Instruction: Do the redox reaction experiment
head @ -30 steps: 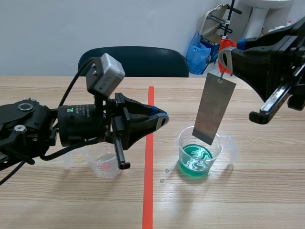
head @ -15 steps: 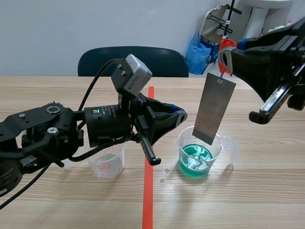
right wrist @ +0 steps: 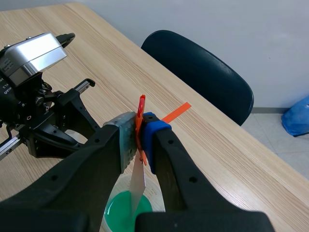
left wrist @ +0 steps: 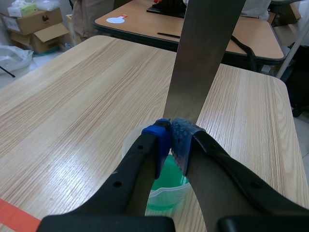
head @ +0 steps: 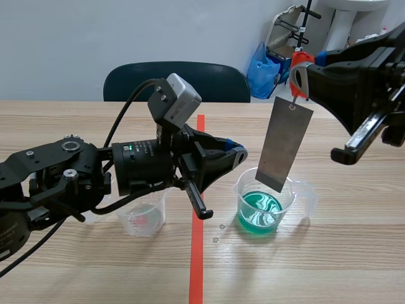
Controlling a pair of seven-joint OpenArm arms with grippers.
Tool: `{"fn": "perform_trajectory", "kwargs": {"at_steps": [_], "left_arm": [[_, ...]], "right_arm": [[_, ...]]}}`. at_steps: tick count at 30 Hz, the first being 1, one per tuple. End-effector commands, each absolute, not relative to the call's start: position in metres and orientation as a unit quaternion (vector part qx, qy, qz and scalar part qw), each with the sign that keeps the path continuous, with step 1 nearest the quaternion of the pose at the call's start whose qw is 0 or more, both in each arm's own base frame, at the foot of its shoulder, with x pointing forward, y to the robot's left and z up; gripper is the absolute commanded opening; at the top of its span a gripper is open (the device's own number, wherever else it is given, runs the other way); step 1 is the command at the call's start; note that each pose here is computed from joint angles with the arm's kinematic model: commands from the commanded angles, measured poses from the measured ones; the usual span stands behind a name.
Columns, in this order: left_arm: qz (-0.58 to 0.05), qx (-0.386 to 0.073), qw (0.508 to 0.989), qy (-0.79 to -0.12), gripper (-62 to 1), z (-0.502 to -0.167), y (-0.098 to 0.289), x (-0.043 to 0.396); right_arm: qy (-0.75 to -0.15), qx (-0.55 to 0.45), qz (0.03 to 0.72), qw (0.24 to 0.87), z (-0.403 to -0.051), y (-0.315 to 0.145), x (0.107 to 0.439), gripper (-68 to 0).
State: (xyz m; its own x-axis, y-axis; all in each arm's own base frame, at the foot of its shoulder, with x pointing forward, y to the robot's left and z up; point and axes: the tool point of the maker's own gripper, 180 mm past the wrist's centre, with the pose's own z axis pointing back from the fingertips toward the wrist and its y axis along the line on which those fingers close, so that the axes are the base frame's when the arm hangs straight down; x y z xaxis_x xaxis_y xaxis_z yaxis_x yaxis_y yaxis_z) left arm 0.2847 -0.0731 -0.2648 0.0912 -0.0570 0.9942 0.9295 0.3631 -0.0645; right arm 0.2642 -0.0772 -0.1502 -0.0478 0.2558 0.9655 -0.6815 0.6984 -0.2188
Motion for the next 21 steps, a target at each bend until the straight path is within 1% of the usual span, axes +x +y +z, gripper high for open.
{"fn": "perform_trajectory", "kwargs": {"at_steps": [1,5,9,12,15,21], "left_arm": [[-0.399,-0.406,0.607,-0.555,-56.9,-0.254,-0.076,0.287],[-0.408,-0.394,0.612,-0.551,-56.9,-0.259,-0.068,0.288],[-0.416,-0.369,0.626,-0.546,-56.9,-0.27,-0.04,0.291],[-0.405,-0.35,0.635,-0.557,-56.9,-0.271,-0.003,0.293],[-0.377,-0.327,0.656,-0.566,-56.9,-0.271,0.047,0.291],[-0.32,-0.286,0.697,-0.574,-56.9,-0.268,0.143,0.262]], "right_arm": [[-0.648,0.167,0.352,0.654,-0.137,-0.077,0.264,-66.9],[-0.648,0.167,0.352,0.654,-0.137,-0.077,0.264,-66.9],[-0.648,0.167,0.352,0.654,-0.137,-0.077,0.264,-66.9],[-0.649,0.167,0.352,0.654,-0.137,-0.076,0.264,-66.9],[-0.648,0.167,0.352,0.654,-0.137,-0.077,0.264,-66.9],[-0.648,0.167,0.352,0.654,-0.137,-0.077,0.264,-66.9]]}}
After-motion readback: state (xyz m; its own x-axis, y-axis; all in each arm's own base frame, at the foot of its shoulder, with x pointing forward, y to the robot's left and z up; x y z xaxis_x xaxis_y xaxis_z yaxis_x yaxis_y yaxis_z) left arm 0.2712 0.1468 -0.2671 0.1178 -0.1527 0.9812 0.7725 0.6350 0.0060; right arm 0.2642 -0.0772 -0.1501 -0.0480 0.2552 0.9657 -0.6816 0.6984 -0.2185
